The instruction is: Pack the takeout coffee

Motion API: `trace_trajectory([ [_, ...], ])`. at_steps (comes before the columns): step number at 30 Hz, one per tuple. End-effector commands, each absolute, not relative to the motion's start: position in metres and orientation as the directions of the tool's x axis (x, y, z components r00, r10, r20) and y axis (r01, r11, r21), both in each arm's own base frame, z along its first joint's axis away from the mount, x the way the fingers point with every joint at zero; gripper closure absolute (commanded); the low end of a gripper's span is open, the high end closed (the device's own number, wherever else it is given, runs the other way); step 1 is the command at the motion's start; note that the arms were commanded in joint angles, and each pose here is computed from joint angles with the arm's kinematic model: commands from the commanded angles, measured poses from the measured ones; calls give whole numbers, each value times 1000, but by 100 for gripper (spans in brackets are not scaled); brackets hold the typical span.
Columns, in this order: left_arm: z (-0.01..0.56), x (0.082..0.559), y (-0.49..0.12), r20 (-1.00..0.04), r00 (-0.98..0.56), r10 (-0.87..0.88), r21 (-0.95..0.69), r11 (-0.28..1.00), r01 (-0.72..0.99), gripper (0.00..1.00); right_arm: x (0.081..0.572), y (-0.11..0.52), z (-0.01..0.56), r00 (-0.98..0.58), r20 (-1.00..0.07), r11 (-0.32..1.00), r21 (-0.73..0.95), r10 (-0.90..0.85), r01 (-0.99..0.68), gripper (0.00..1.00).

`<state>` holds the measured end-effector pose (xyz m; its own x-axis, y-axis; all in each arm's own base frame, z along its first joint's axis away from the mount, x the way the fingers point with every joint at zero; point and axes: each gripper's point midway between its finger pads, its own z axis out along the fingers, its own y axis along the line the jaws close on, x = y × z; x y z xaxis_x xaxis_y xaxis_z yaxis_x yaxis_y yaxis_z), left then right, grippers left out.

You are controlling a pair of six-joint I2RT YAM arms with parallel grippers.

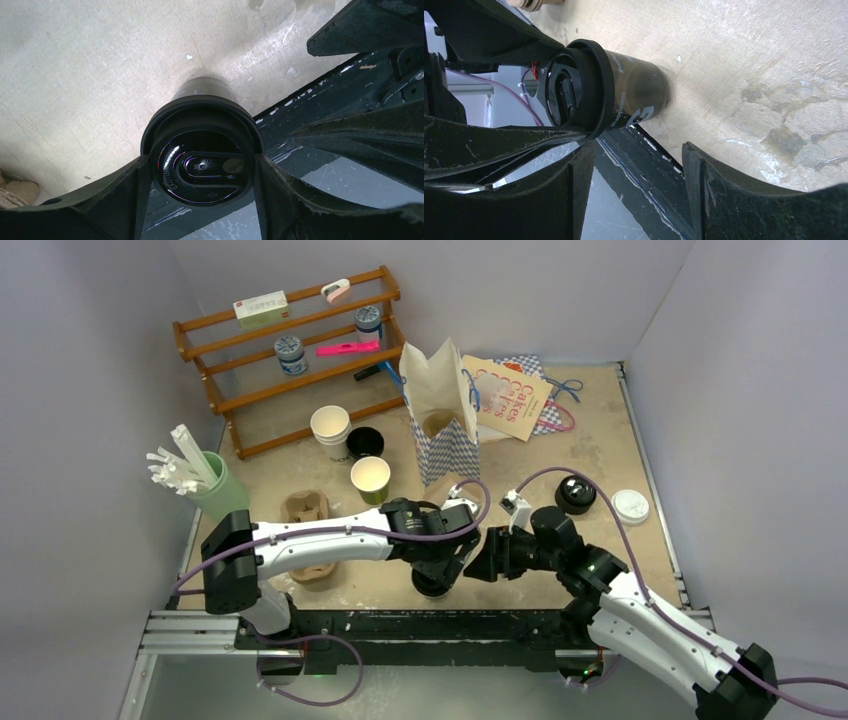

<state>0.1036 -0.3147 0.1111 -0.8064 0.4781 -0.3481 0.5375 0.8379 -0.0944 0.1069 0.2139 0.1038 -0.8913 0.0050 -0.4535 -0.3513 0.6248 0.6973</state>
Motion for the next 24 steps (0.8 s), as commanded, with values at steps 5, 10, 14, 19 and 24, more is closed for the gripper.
trace_trajectory([
  [5,68,87,-284,-177,-838,516,-7,851,526,54,113,213,126,-859,-510,609,693,36,-386,34],
  [10,63,91,-274,-116,-881,459,76,888,453,57,122,210,144,-809,-580,606,678,94,-416,34],
  [14,67,93,-274,-118,-899,422,93,906,413,58,128,216,147,-785,-607,575,689,123,-442,35],
  [19,72,96,-268,-101,-924,368,124,926,356,59,127,220,136,-782,-613,550,693,111,-465,35],
  [24,75,102,-268,-90,-949,301,183,942,282,63,139,217,161,-671,-691,491,697,267,-522,39],
])
